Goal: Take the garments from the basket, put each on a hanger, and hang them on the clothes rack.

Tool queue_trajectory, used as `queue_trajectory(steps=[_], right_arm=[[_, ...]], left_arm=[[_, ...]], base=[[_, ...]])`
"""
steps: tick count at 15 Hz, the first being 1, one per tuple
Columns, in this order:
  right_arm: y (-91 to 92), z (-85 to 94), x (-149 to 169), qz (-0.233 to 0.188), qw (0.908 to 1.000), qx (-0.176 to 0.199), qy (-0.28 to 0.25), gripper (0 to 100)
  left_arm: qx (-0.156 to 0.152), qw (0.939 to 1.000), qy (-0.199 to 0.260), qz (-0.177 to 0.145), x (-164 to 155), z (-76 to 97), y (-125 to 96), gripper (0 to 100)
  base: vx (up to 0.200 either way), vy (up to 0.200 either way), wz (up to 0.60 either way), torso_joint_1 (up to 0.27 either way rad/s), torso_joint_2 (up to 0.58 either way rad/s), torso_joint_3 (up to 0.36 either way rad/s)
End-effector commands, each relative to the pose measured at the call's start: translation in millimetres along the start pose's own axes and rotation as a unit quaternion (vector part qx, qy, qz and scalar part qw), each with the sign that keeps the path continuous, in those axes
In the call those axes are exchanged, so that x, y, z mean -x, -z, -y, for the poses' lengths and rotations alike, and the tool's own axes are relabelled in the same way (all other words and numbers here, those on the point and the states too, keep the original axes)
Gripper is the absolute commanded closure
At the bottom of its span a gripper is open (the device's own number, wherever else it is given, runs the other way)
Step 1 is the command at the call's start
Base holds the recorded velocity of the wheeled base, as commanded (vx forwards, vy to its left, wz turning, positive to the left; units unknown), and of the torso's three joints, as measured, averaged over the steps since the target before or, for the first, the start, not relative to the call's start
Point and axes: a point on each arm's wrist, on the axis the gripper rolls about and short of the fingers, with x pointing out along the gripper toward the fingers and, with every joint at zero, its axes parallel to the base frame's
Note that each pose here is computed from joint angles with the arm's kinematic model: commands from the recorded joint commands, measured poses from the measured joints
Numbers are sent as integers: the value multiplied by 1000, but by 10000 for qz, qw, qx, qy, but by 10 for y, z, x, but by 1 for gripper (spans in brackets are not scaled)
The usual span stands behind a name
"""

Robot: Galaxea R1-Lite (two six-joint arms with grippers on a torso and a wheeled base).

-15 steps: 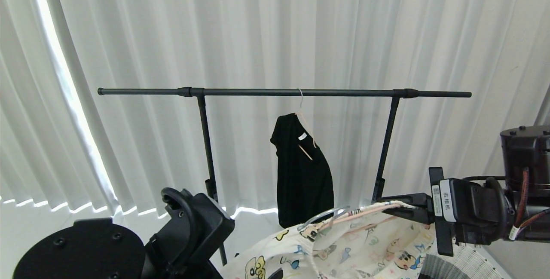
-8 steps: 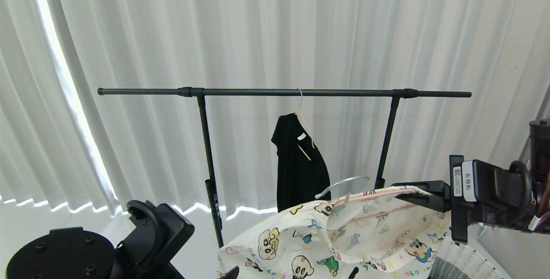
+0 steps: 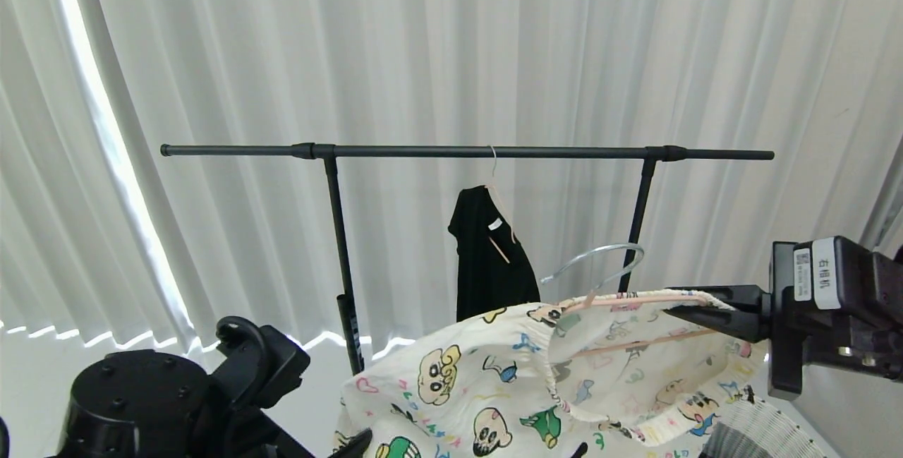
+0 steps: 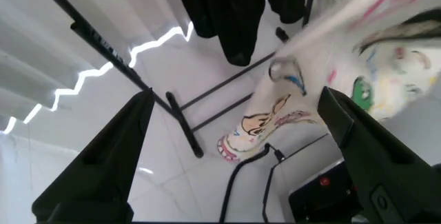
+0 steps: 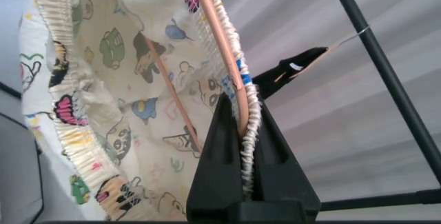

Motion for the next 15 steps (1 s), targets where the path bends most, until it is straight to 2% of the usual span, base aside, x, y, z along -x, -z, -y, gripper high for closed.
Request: queue_trajectory(steps=[1,2,4,6,11,15], right_arm=[[-52,-15,53,96,9999,22,45,100],[-60,-26,59,113,9999,9,31,100],[-57,-29,58,108,9999,5,26,100],[-30,-36,54,57,10000,-75,20,100],[43,-42,79,-160,9984,-484,229,100],[43,-40,81,-159,9985,-466,239,100]], left_arm=[[54,9999,-89,-138,-192,-14,-49,0],[94,9998,-126,-91,-269,-26,-76,100],[111,9998,-167,-27,-344,-32,-80,100],[107,9997,-205,-99,-343,-40,-40,100],[584,9946,-828,-243,-333,-336,46,100],[591,9946,-840,157,-365,-336,-46,100]], base=[[0,0,0,0,0,0],[0,0,0,0,0,0],[0,0,0,0,0,0],[0,0,0,0,0,0],[0,0,0,0,0,0],[0,0,0,0,0,0]])
